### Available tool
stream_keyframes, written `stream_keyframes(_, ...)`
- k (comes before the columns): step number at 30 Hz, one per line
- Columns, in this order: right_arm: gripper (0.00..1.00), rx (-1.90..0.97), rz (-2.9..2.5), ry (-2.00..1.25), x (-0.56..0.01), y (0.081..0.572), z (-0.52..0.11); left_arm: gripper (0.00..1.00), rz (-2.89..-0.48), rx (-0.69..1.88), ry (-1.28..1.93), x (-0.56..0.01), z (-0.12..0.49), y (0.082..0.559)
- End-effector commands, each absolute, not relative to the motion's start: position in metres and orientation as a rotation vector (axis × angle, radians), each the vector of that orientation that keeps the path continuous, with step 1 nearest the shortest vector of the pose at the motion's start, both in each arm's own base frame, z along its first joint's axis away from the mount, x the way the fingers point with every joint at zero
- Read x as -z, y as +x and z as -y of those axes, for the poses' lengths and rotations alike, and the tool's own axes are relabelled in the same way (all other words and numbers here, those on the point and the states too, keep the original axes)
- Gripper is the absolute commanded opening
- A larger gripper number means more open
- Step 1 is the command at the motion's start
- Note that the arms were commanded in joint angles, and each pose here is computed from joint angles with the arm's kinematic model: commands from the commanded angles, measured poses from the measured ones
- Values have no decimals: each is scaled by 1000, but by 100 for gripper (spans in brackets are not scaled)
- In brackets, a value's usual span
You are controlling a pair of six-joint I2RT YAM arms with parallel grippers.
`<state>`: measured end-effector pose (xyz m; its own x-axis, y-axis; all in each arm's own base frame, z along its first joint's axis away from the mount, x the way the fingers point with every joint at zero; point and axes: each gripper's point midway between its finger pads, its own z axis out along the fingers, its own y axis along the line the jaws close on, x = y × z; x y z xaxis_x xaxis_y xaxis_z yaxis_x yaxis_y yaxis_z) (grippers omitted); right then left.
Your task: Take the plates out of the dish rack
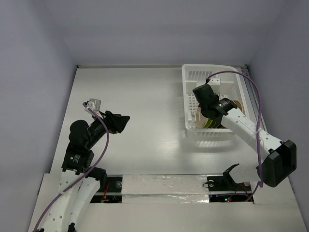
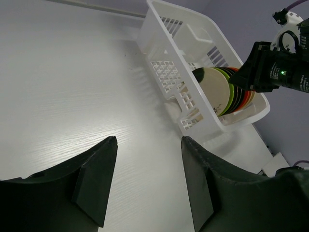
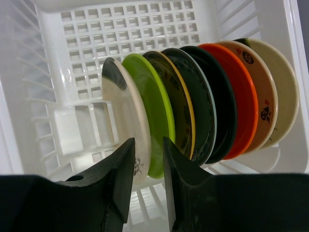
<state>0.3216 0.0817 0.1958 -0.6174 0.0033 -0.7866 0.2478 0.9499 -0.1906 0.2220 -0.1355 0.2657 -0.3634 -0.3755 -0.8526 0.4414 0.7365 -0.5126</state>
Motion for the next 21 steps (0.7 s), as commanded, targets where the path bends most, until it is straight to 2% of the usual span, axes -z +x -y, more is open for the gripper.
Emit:
stream_keyframes(1,35,337,-2143,210,-215,336,-83,53,-1710,876,80,-272,139,220)
stream_keyframes(15,21,467,-2216,169,-185,345,-79,53,-1702,887,91,-274,141,218)
stream_keyframes(21,9,527,-2219,160,-194,343,-73,53,-1691,898,106,-277,143,215)
